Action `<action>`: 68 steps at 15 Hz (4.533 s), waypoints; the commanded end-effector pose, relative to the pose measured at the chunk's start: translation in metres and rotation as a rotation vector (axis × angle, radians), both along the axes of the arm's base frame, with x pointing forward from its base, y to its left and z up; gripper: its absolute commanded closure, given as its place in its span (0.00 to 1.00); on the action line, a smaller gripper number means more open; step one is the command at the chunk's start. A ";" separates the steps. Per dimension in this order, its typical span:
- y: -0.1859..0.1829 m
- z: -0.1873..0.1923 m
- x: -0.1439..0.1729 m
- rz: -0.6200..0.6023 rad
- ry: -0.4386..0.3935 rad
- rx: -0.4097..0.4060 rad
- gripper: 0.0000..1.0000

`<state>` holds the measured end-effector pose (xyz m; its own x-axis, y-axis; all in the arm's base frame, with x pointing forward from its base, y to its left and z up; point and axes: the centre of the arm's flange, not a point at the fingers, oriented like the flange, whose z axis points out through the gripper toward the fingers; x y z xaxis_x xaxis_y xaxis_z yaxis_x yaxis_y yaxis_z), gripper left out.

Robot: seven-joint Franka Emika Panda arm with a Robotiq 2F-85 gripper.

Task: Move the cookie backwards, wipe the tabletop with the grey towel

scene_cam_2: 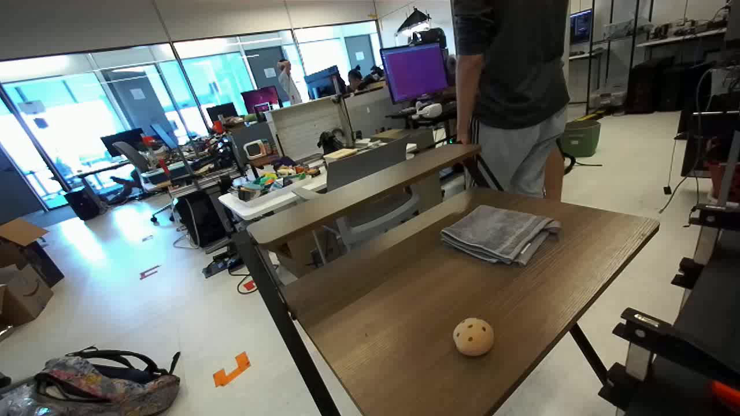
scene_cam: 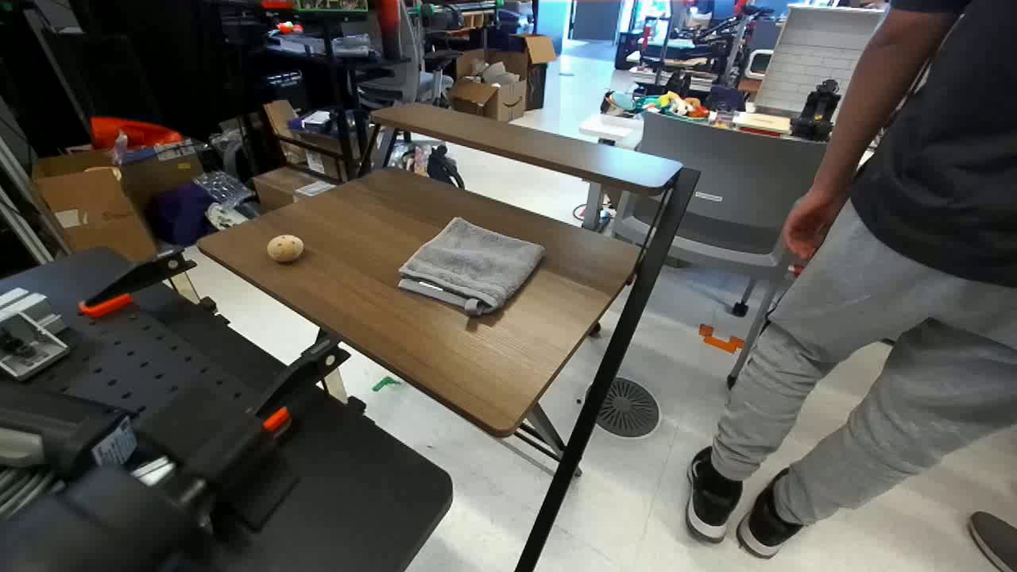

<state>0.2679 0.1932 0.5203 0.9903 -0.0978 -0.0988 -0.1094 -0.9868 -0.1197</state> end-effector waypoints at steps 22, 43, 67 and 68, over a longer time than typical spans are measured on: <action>-0.053 -0.159 0.020 -0.399 0.194 0.000 0.00; -0.138 -0.210 0.050 -0.675 0.224 -0.361 0.00; -0.187 -0.232 0.067 -0.685 0.149 -0.762 0.00; -0.191 -0.232 0.069 -0.735 0.150 -0.787 0.00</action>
<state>0.3232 0.0155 0.2933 0.7350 -0.6738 0.0757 -0.5978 -0.5913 0.5413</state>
